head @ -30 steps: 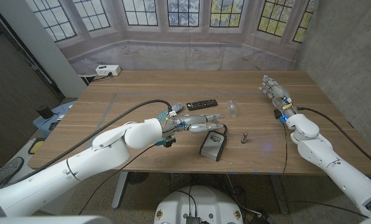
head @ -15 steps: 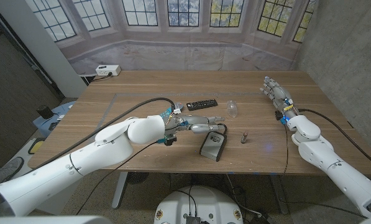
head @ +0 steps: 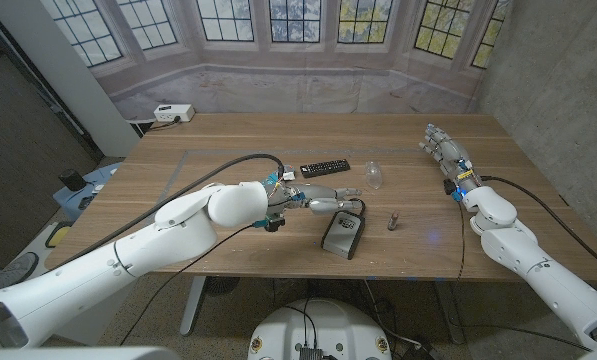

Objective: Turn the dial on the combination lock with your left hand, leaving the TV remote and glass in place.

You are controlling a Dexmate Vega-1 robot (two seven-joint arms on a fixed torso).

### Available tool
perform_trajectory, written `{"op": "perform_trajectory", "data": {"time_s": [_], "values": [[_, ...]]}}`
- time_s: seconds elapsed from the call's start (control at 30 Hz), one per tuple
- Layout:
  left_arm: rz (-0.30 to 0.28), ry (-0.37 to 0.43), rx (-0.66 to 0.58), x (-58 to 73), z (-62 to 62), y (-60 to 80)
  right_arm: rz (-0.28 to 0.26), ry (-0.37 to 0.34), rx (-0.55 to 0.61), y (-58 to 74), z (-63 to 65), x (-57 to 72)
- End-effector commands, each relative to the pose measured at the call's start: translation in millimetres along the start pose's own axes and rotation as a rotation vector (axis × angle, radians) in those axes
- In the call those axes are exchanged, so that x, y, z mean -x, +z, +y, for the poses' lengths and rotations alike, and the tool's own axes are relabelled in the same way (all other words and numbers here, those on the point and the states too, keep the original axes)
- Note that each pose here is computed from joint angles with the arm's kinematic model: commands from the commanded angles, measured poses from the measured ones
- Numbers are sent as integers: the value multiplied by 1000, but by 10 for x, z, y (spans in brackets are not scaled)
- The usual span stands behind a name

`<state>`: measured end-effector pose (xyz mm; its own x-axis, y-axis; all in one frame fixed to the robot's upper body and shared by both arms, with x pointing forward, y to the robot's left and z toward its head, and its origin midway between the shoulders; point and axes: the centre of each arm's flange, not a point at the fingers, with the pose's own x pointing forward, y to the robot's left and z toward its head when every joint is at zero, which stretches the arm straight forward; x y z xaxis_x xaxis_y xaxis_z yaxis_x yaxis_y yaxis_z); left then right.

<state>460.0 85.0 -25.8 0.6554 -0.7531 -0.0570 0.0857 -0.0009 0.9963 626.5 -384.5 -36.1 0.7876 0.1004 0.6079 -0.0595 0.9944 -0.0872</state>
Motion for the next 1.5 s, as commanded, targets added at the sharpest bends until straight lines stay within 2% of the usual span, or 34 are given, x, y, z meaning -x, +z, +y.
{"op": "perform_trajectory", "data": {"time_s": [0.03,0.27,0.7,1.2,1.5], "values": [[25,-26,6,-36,63,-18,3,9,2,-21,12,-36],[42,-52,15,-73,80,-58,9,7,-4,-68,13,-44],[35,-68,-5,-104,168,-29,11,5,-6,-98,-1,-51],[30,-72,-1,-47,230,5,6,4,-1,-82,10,-20],[35,-61,-9,27,216,21,-2,6,3,-72,23,-27]]}}
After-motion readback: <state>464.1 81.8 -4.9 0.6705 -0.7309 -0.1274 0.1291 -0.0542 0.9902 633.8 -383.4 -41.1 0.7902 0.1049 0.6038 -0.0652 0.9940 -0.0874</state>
